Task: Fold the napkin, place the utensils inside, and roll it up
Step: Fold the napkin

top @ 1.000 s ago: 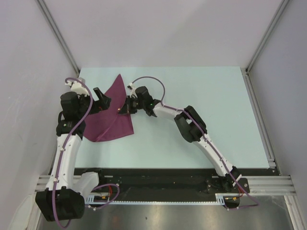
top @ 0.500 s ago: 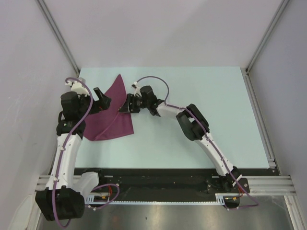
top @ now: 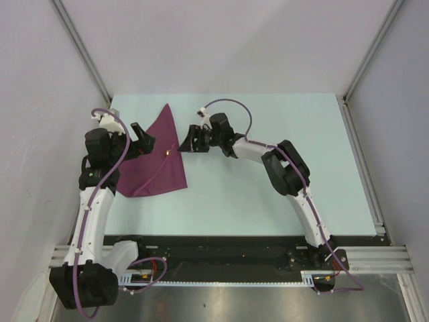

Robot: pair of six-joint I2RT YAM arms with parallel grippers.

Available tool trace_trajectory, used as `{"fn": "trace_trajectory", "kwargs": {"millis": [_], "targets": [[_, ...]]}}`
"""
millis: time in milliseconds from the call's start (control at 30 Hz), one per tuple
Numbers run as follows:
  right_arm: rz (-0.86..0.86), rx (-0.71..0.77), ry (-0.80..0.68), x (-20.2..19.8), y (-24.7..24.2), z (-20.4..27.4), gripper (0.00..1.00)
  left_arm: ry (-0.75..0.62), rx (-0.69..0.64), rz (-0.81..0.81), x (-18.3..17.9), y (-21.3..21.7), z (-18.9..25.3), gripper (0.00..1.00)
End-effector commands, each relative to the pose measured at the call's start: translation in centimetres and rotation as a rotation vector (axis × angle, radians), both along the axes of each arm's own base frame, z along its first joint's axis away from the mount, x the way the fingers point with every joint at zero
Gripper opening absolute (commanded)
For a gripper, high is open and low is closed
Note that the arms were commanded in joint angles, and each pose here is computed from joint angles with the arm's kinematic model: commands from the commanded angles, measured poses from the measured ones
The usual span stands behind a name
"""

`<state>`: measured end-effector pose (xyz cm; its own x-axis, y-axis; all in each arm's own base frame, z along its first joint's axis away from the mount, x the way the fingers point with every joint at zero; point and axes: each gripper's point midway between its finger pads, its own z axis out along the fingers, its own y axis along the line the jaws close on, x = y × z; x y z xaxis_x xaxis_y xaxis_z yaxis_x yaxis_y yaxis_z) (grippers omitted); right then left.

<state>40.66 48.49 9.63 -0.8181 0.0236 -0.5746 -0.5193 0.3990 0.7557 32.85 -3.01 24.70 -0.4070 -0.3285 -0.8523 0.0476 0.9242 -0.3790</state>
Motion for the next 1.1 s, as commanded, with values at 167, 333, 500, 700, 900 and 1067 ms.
{"fn": "trace_trajectory", "kwargs": {"millis": [167,333,500,700,900,1067], "targets": [[0.024,-0.048,0.055,-0.4,0.6,-3.3,0.68,-0.018,0.005,-0.025,0.0,-0.4,0.4,1.0],[0.04,-0.071,0.078,-0.8,1.5,-4.8,0.67,-0.016,0.002,-0.026,0.0,-0.4,0.3,1.0],[0.054,-0.09,0.097,-1.6,2.4,-5.9,0.65,-0.016,0.002,-0.029,0.0,-0.5,0.4,1.0],[0.016,-0.147,0.116,-1.4,2.4,-7.7,0.57,-0.019,0.0,-0.031,0.0,-0.6,0.4,1.0],[-0.061,-0.234,0.147,-0.9,1.1,-9.4,0.37,-0.019,-0.002,-0.032,0.0,-0.6,0.4,1.0],[-0.077,-0.261,0.158,-1.2,0.9,-10.2,0.18,-0.02,-0.005,-0.034,-0.1,-0.6,0.5,1.0]]}}
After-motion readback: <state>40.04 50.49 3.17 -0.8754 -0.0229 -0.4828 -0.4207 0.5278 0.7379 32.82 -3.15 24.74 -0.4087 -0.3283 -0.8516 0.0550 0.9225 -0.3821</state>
